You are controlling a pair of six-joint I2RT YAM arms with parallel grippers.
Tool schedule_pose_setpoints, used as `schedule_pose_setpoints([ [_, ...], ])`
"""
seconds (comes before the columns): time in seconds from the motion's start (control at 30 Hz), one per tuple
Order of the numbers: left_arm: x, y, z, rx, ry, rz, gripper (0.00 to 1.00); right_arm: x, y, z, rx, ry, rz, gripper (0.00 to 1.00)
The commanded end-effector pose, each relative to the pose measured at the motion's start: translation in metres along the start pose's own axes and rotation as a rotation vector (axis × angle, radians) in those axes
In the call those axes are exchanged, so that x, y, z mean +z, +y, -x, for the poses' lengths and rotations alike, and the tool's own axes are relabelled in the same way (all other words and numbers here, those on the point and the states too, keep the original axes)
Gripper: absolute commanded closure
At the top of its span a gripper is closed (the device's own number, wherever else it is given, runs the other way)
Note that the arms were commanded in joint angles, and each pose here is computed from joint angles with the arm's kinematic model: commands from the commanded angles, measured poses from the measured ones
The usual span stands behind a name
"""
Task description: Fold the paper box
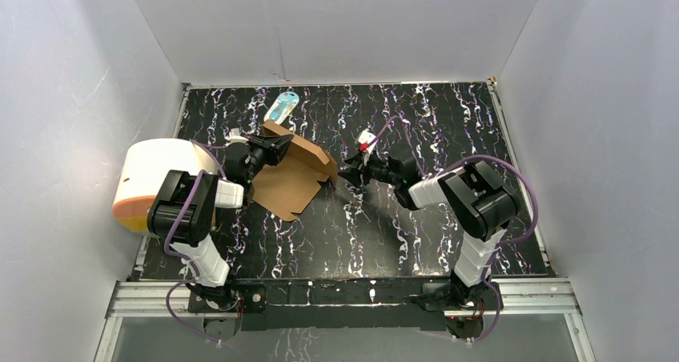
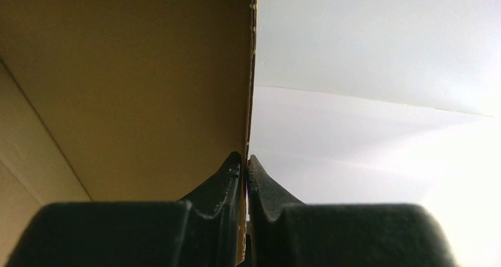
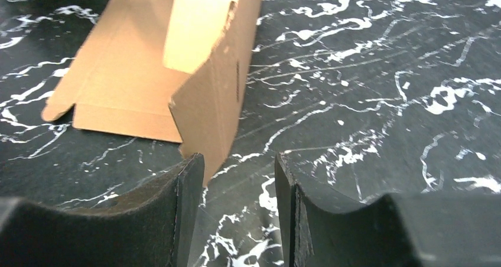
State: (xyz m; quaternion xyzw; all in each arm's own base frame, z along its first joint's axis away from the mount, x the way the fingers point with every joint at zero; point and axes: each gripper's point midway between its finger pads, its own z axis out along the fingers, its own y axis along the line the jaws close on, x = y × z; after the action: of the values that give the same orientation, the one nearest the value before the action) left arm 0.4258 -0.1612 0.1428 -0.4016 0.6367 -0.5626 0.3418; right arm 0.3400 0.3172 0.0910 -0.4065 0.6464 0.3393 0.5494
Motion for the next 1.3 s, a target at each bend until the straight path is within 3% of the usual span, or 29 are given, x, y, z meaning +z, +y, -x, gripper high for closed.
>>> schedule_pose_setpoints([
  [0.0, -0.009, -0.006, -0.005, -0.004, 0.000, -0.029, 0.94, 0.012, 0.017, 0.025, -0.021, -0.085, 0.143, 0.45],
  [0.53, -0.014, -0.025, -0.047, 0.007, 0.027, -0.092, 0.97, 0.025, 0.023, 0.038, 0.071, -0.161, 0.159, 0.46],
  [0.7, -0.022, -0.032, -0.053, 0.046, 0.019, -0.113, 0.97, 0.002, 0.009, 0.035, 0.099, -0.149, -0.008, 0.46],
  [0.97, -0.030, -0.018, -0.049, 0.058, -0.018, -0.083, 0.97, -0.057, 0.005, 0.033, 0.133, 0.023, -0.296, 0.39],
  [1.27, -0.033, -0.011, -0.055, 0.052, -0.069, -0.064, 0.95, -0.077, 0.056, 0.052, 0.104, -0.023, -0.323, 0.34],
])
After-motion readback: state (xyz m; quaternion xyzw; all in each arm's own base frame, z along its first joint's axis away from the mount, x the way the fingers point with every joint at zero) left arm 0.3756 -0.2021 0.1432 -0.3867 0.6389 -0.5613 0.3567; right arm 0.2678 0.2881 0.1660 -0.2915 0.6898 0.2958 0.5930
